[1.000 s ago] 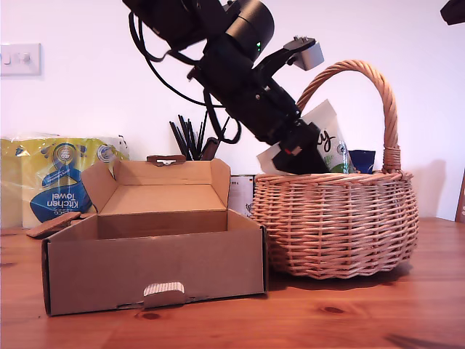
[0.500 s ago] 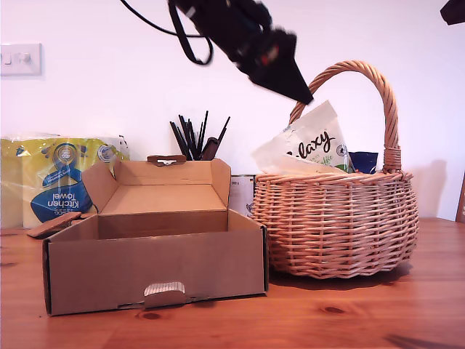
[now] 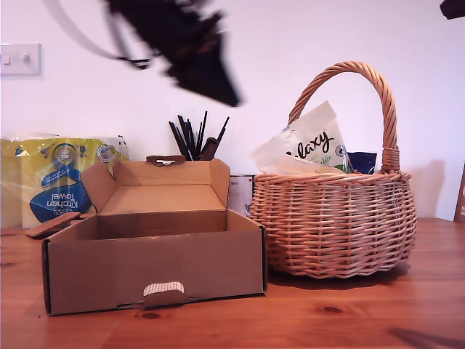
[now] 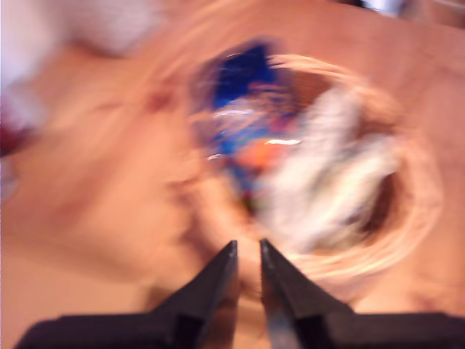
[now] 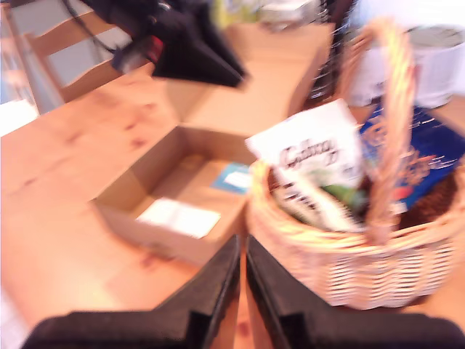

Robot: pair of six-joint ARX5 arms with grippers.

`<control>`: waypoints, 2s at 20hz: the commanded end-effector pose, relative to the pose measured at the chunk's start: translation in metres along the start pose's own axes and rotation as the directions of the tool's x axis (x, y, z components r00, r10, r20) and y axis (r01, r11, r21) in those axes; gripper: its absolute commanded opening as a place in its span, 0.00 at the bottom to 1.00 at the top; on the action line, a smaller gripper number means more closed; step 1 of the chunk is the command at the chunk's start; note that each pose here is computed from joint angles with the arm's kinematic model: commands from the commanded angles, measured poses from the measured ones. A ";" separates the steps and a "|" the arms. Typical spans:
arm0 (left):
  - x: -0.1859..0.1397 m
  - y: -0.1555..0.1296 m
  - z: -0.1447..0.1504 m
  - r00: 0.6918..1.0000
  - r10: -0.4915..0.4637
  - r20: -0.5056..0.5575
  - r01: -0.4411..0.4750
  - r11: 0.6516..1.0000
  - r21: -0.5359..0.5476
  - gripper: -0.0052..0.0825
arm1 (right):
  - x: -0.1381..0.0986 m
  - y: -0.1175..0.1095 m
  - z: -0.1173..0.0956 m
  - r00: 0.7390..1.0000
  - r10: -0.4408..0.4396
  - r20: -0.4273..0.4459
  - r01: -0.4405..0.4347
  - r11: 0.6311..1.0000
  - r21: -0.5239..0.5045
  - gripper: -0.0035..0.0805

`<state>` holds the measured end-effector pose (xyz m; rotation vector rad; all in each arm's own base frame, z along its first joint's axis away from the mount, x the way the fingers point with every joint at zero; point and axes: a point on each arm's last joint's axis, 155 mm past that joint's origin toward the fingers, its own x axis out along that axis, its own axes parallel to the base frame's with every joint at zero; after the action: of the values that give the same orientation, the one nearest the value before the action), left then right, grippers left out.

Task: Move the bags of Easter eggs from the cardboard box on the left into the woven basket on the right side.

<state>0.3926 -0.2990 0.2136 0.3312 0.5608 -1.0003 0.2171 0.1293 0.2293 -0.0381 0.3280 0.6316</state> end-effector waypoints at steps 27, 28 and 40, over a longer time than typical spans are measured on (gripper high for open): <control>-0.212 -0.036 -0.123 0.753 0.545 0.369 -0.431 0.832 -0.349 0.03 | -0.023 -0.021 0.028 0.970 -0.153 0.188 0.154 0.988 0.009 0.03; -0.211 -0.036 -0.124 0.756 0.544 0.363 -0.431 0.832 -0.349 0.03 | -0.024 -0.022 0.028 0.970 -0.155 0.188 0.156 0.988 0.009 0.03; -0.196 -0.041 -0.154 0.815 0.525 0.247 -0.426 0.830 -0.360 0.03 | -0.018 -0.022 -0.024 0.988 -0.155 -0.019 0.155 0.987 0.046 0.03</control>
<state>0.2309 -0.1054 0.2104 0.0321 0.2601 -0.4522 0.2090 0.0971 0.2215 -0.0202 0.3245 0.4659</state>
